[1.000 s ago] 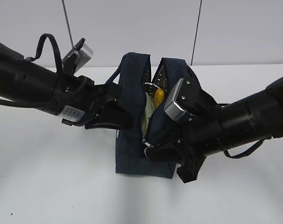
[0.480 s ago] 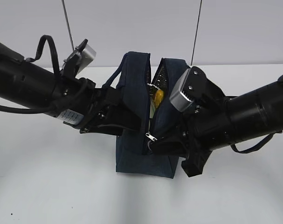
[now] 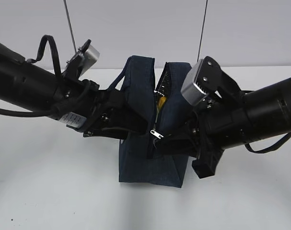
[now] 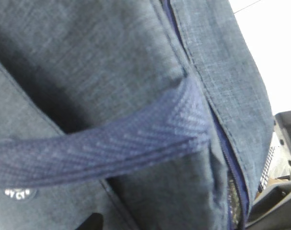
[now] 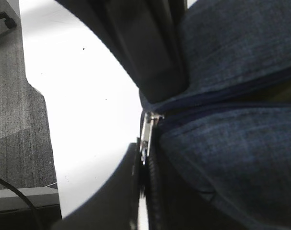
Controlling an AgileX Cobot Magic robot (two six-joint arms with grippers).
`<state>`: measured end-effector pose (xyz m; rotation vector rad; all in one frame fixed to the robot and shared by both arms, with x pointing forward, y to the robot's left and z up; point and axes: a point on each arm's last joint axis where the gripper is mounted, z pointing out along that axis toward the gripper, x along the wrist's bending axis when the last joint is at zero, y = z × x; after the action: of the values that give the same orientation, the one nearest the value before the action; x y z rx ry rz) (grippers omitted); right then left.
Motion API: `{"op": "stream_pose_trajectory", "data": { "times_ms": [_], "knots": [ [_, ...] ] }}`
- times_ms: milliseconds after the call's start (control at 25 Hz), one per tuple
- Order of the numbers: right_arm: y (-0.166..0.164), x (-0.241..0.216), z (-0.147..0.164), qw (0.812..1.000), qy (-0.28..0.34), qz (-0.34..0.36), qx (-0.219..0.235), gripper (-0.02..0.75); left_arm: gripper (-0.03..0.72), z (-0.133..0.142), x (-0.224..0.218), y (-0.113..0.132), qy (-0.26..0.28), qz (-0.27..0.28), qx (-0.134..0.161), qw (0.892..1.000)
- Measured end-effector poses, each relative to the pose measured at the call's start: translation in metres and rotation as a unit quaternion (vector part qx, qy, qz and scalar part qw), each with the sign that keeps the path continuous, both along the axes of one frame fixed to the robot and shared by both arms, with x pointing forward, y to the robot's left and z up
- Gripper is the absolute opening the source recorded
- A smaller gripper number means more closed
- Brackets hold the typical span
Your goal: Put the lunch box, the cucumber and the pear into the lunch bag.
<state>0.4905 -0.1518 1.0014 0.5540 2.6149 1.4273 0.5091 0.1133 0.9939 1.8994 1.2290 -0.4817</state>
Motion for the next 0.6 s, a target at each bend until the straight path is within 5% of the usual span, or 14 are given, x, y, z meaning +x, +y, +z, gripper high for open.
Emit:
{"op": "stream_pose_trajectory", "data": {
  "times_ms": [600],
  "knots": [
    [0.001,-0.001,0.016,1.0,-0.011,0.002,0.02,0.006,0.185,-0.003,0.0,0.003,-0.019,-0.023,0.032,0.999]
  ]
}}
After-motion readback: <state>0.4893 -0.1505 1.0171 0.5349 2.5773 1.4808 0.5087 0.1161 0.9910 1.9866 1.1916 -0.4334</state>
